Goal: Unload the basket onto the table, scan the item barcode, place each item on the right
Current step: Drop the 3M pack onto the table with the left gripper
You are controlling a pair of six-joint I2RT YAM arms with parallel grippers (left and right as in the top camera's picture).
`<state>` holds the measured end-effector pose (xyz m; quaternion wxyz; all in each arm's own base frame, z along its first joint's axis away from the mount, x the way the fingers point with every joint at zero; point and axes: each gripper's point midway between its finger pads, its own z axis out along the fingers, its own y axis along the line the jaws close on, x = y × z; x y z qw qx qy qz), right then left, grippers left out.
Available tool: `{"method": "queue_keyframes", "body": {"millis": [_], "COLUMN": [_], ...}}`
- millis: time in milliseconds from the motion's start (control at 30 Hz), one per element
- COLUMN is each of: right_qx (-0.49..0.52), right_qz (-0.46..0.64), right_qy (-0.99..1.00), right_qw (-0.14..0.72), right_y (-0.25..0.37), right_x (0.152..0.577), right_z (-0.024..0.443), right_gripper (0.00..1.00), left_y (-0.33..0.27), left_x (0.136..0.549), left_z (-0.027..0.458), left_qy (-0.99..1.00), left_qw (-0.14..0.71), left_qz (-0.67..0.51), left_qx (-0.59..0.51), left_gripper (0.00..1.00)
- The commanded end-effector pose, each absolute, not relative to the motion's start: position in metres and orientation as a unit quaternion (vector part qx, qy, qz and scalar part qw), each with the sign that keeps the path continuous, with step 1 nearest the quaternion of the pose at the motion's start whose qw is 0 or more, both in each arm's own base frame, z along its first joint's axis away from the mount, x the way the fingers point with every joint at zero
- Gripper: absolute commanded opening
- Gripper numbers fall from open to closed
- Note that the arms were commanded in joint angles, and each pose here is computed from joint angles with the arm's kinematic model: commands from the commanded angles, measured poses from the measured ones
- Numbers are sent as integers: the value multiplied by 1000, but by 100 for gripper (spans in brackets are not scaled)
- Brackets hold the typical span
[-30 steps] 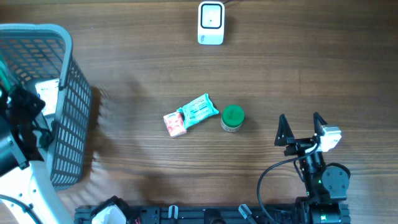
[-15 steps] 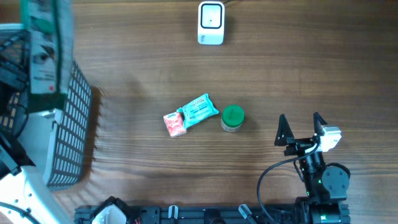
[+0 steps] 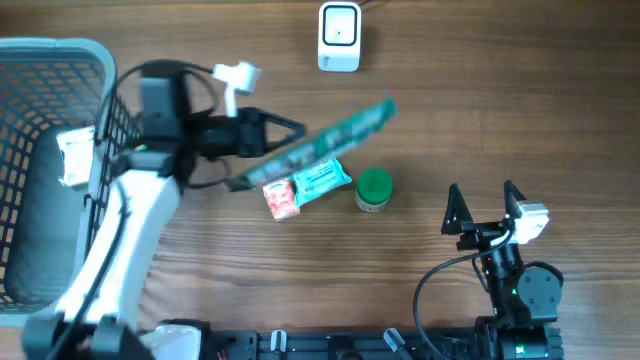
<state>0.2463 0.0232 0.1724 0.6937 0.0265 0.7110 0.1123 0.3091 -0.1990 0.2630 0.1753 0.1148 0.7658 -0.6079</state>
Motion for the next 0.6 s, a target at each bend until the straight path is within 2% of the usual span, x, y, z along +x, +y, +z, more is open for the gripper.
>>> {"method": "queue_keyframes", "body": {"millis": [0,100,167,300,467,500,567], "right_qx": [24,24,24,24,24,24,24], "right_qz": [107,107,107,106,106,107,107], "right_qy": [709,709,709,709,709,709,709], "right_qw": [697,697,697,697,697,697,697], "right_y": [22,22,22,22,22,22,22], "right_x": [246,246,246,246,246,246,246], "right_z": [173,173,173,173,173,173,173], "right_gripper": [100,100,100,100,100,99,100], "left_y": [-235,-248,-248,-249,-238,-232,-215], "left_x": [312,320,323,337,356,362,377], "left_z": [223,178,165,178,193,201,231], "left_qy": [773,789,794,791,818,824,834], "left_qw": [133,81,71,129,201,231,305], "left_qz": [-604,-597,-594,-583,-528,-507,-450], "left_qx": [140,116,108,133,110,103,96], "left_gripper": [4,4,4,4,4,12,39]}}
